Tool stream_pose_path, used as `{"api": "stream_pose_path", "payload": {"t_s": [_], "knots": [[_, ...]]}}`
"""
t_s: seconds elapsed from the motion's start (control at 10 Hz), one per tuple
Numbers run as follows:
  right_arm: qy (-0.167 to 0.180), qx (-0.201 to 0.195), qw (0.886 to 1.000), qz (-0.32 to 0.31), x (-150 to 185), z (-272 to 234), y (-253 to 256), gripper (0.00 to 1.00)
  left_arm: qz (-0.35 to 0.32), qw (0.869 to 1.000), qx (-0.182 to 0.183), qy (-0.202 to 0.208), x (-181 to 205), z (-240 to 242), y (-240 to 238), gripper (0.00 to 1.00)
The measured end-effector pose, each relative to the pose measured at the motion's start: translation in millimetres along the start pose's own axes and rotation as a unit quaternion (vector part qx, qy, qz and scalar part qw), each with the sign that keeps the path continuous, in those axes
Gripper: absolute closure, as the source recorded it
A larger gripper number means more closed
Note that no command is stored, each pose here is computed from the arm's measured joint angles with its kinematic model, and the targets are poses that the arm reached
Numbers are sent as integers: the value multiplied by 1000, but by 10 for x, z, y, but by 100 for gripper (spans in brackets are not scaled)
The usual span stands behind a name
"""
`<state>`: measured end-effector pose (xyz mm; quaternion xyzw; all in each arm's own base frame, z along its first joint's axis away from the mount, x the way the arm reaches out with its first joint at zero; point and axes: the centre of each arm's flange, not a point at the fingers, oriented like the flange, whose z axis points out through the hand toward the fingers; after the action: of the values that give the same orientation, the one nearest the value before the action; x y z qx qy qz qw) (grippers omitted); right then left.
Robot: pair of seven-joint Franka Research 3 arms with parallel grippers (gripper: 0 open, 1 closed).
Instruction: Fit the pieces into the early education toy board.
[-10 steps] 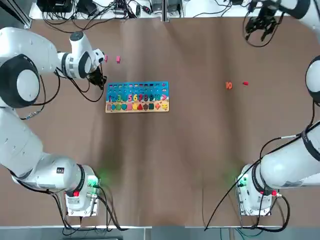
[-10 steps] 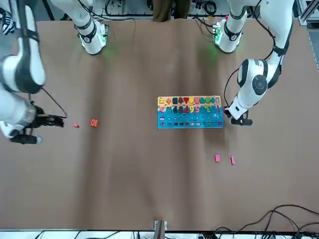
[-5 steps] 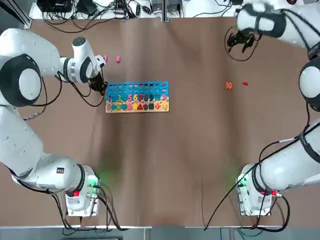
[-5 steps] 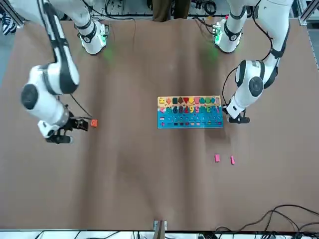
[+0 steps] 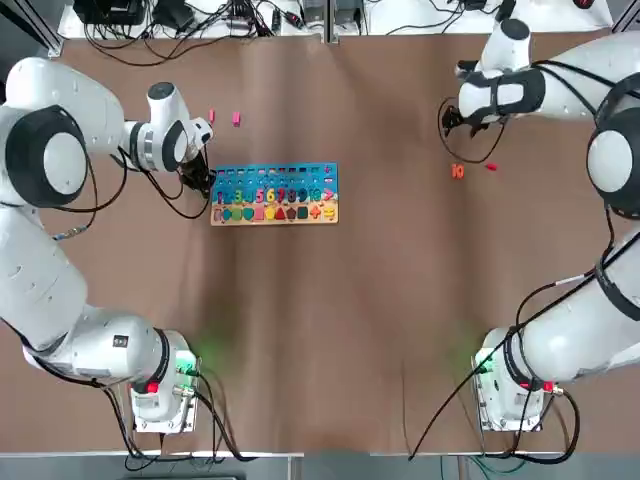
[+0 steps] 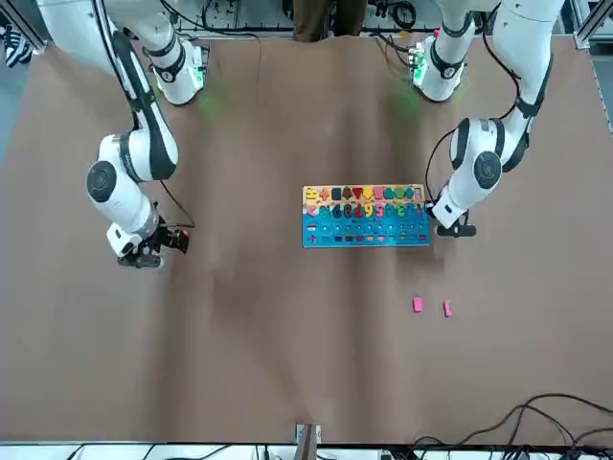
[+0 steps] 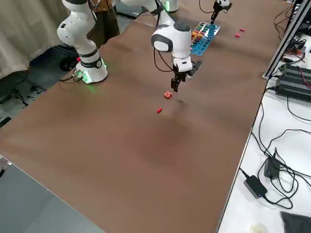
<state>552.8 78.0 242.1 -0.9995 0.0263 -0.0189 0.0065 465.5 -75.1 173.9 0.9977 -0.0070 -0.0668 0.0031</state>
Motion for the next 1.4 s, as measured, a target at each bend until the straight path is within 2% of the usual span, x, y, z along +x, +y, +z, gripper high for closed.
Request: {"api": "stream_pose_path", "payload": {"t_s": [0.4, 0.5, 0.8, 1.4], "knots": [[-13, -5, 1000, 1, -89, 417, 31, 12, -3, 1000, 6, 4, -19, 3, 271, 99], [-18, -7, 1000, 2, -114, 463, 43, 19, -6, 1000, 11, 5, -21, 4, 326, 99], [-27, -9, 1000, 8, -181, 528, 113, 23, -22, 1000, 19, 6, 5, -4, 454, 99], [-41, -13, 999, 11, -287, 613, 160, 29, -32, 999, 18, 32, 147, -14, 1637, 99]]}}
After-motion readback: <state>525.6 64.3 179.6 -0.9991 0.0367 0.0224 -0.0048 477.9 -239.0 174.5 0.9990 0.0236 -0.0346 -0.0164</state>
